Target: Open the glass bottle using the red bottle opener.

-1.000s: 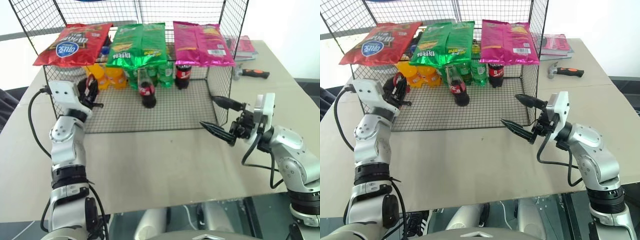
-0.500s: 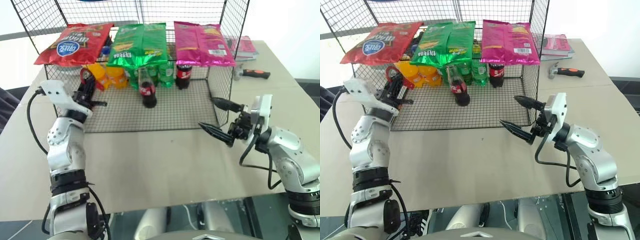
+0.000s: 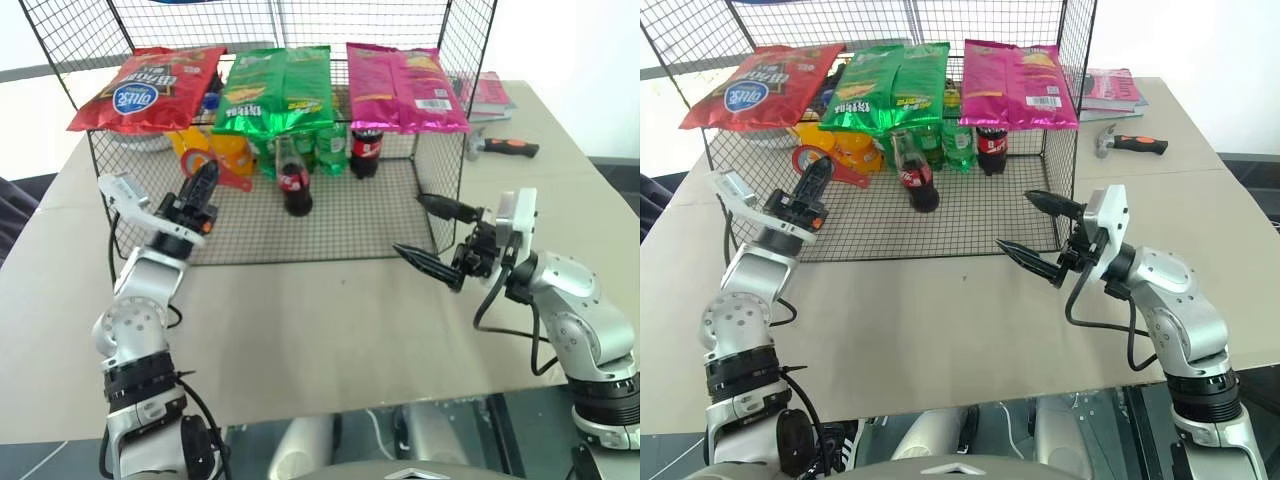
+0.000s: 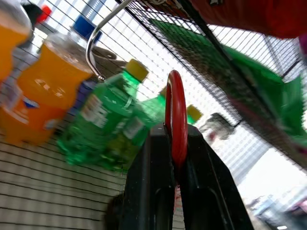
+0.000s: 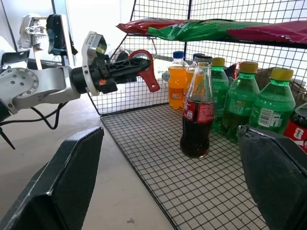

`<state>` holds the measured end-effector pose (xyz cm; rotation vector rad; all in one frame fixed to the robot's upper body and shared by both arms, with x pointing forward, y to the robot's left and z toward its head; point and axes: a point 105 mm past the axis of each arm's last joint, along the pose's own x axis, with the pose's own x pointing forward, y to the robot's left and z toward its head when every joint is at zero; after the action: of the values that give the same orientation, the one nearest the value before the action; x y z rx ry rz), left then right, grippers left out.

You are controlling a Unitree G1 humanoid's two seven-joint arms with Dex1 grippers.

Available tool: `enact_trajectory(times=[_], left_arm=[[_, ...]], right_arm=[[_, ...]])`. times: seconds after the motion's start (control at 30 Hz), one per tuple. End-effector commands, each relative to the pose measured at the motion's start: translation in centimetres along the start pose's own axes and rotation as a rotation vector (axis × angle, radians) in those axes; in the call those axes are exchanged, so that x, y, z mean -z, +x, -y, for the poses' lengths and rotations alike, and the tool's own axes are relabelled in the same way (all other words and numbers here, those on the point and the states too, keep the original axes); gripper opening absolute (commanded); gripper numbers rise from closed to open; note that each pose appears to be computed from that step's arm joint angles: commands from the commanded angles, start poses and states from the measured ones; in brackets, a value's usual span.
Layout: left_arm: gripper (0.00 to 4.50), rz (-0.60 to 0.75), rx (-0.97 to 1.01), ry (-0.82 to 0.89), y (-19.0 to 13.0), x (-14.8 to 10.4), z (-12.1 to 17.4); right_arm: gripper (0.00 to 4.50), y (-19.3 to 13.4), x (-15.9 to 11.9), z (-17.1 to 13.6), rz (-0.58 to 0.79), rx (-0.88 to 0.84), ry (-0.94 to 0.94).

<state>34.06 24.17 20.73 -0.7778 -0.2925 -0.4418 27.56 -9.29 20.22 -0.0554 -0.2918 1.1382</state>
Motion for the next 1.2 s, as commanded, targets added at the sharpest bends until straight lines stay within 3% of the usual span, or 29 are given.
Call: enact_trajectory(times=[0.03, 0.17, 0.37, 0.53, 0.7, 0.97, 1.07, 1.2], left_arm=[[0.04, 0.046, 0.110, -0.120, 0.0, -1.4, 2.4], [0.04, 0.021, 0.209, -0.274, 0.2, -1.1, 4.3], [0.04, -0.196, 0.380, -0.384, -0.1, 2.5, 7.7], [0.04, -0.539, 0.557, -0.409, -1.4, 7.2, 10.9], [0.04, -0.724, 0.614, -0.359, -1.7, 10.1, 11.3], [0.04, -0.813, 0.649, -0.278, -1.7, 11.7, 10.0], [0.00, -0.813, 0.656, -0.264, -1.8, 11.8, 9.8], [0.00, -0.770, 0.656, -0.265, -1.4, 11.6, 9.6]], right_arm=[[4.50, 0.2, -1.1, -0.1, 0.036, -0.003, -0.042], [4.50, 0.3, -1.0, 0.0, 0.030, 0.008, -0.034], [4.50, 0.8, 2.0, -0.8, -0.197, -0.004, 0.102], [4.50, 1.2, 4.4, -2.7, -0.422, -0.106, 0.328], [4.50, 3.1, 3.3, -4.9, -0.420, -0.246, 0.490], [4.50, 4.5, 1.8, -6.6, -0.414, -0.364, 0.601], [3.74, 4.6, 1.7, -7.2, -0.428, -0.381, 0.615], [1.75, 4.6, 2.1, -7.3, -0.464, -0.383, 0.612]])
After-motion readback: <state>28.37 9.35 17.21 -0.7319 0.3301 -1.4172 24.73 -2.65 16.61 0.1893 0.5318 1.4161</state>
